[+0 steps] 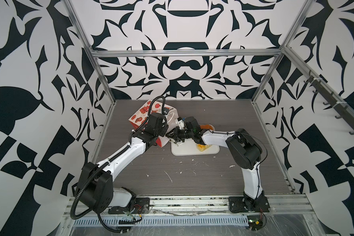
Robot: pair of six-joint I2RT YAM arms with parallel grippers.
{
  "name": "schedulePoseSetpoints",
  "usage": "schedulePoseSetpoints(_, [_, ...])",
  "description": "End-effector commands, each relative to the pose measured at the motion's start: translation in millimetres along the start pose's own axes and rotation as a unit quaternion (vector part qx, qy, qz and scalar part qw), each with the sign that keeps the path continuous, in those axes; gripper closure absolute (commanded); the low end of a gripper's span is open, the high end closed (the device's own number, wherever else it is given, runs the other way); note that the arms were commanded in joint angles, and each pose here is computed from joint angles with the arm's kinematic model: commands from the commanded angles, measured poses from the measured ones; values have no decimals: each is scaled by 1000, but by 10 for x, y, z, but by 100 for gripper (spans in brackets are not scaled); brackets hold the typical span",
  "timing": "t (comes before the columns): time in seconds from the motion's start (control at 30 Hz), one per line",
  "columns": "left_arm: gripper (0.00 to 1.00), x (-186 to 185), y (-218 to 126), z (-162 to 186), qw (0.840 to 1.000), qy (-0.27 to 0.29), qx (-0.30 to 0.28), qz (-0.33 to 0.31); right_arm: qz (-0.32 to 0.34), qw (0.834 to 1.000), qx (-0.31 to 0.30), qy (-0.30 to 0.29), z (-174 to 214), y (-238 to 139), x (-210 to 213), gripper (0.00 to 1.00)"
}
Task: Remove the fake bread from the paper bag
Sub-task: 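Close the right gripper's tongs on the glazed ring donut inside the bag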
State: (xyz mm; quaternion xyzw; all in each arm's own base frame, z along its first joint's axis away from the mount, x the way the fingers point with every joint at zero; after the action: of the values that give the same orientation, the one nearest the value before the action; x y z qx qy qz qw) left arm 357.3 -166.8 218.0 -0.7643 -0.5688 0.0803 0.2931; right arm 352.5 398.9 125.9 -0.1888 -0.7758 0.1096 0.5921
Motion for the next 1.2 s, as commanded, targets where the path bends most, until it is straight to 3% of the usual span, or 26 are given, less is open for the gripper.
schedulePoseSetpoints(0.0, [100,-27,-97,-66,1000,-2,-24,12,-35,998,-30,-30,-206,-72,342,71])
schedulePoseSetpoints(0.33, [100,-18,-81,-48,1000,-2,-22,7,-7,998,-32,-45,-134,-203,382,65])
schedulePoseSetpoints(0.7, [100,-67,53,9,1000,0,-5,11,28,997,-47,-55,-95,-315,315,64])
schedulePoseSetpoints(1.17, [100,-115,108,17,1000,1,-2,20,47,997,-45,-39,-86,-307,228,59])
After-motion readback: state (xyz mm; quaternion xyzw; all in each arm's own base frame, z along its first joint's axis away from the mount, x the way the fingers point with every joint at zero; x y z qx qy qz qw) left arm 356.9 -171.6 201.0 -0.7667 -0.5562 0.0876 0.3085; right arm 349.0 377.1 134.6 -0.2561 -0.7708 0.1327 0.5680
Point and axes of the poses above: each gripper's point midway between its finger pads, its own y axis out along the fingers, its own x axis along the line the jaws close on, z = x × y, the point moved 3 cm from there along -y, back along the fingers, and after that the axes turned 6 degrees about -y, right-handed, at the moved point
